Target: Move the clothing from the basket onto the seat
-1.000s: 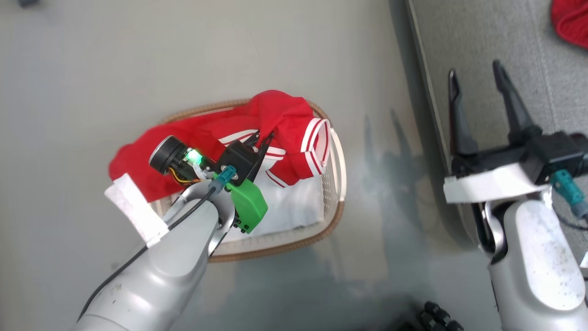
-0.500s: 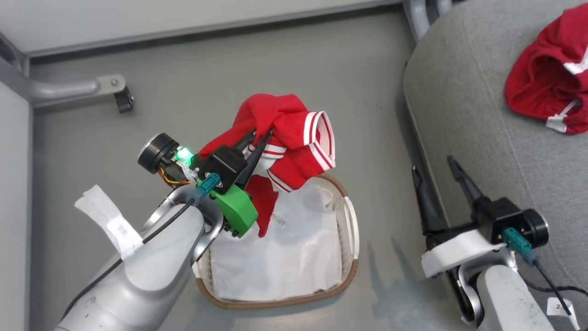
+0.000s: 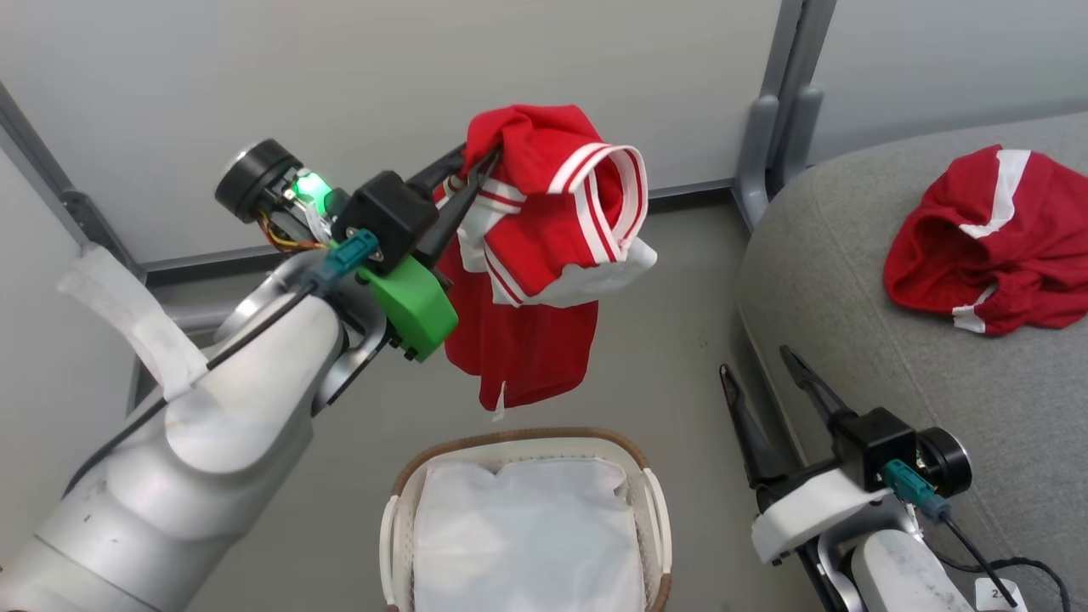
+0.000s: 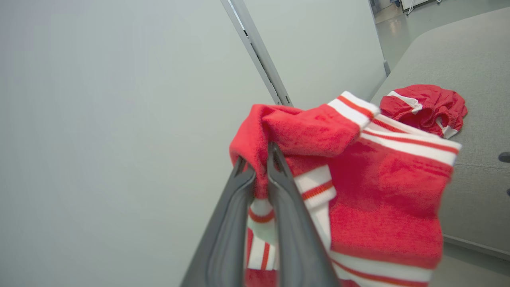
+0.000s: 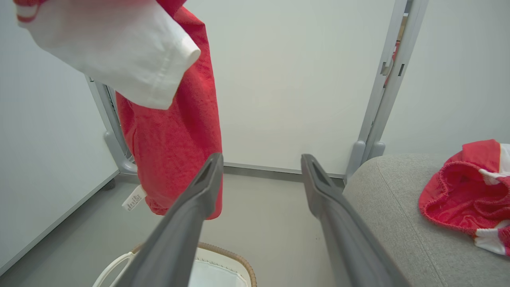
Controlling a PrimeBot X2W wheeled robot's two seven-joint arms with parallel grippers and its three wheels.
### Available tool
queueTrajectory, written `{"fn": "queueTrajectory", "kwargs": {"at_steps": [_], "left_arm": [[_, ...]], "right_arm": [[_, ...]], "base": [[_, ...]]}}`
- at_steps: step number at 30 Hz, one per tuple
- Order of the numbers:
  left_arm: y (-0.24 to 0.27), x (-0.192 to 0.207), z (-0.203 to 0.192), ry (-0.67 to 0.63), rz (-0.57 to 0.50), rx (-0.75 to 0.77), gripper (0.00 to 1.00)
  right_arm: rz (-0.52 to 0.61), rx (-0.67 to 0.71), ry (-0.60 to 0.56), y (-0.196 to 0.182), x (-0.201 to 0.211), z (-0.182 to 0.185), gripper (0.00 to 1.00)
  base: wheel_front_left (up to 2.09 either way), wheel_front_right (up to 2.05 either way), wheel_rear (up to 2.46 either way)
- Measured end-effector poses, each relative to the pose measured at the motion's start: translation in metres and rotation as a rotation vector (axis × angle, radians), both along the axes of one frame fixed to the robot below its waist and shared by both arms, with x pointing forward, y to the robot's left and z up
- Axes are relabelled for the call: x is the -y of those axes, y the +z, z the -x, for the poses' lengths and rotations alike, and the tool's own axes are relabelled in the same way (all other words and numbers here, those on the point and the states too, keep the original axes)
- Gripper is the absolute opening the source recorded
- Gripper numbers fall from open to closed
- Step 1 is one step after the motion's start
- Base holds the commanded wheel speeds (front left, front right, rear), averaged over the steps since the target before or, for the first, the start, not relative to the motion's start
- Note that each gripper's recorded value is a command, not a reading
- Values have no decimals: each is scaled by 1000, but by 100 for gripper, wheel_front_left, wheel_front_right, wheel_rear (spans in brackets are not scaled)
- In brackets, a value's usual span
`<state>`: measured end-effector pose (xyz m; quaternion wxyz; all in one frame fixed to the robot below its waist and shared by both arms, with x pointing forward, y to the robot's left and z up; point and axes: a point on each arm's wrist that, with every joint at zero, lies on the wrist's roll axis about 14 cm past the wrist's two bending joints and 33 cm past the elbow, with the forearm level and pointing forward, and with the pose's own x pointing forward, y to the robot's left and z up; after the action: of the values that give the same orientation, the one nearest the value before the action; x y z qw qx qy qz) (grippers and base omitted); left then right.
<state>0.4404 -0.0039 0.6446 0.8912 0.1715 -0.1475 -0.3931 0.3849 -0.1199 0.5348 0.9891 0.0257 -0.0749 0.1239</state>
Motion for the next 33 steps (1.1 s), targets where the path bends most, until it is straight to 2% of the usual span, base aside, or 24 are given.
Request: {"fn": "queueTrajectory", "kwargs": {"at_steps": [5, 11, 22, 33], "left_arm": [[35, 0, 5, 4, 16, 58, 0], [48, 6, 7, -1, 34, 66, 0], [62, 14, 9, 19, 79, 52, 0], [94, 41, 25, -26, 117, 95, 0]], "right_arm": [[1, 63, 46, 23, -15, 3, 100], [-1, 103, 116, 38, -38, 1, 100], [3, 19, 277, 21, -88, -3, 100], [10, 3, 393, 34, -125, -21, 100]], "base": [[0, 0, 0], [0, 0, 0], [0, 0, 0], [0, 0, 0]]}}
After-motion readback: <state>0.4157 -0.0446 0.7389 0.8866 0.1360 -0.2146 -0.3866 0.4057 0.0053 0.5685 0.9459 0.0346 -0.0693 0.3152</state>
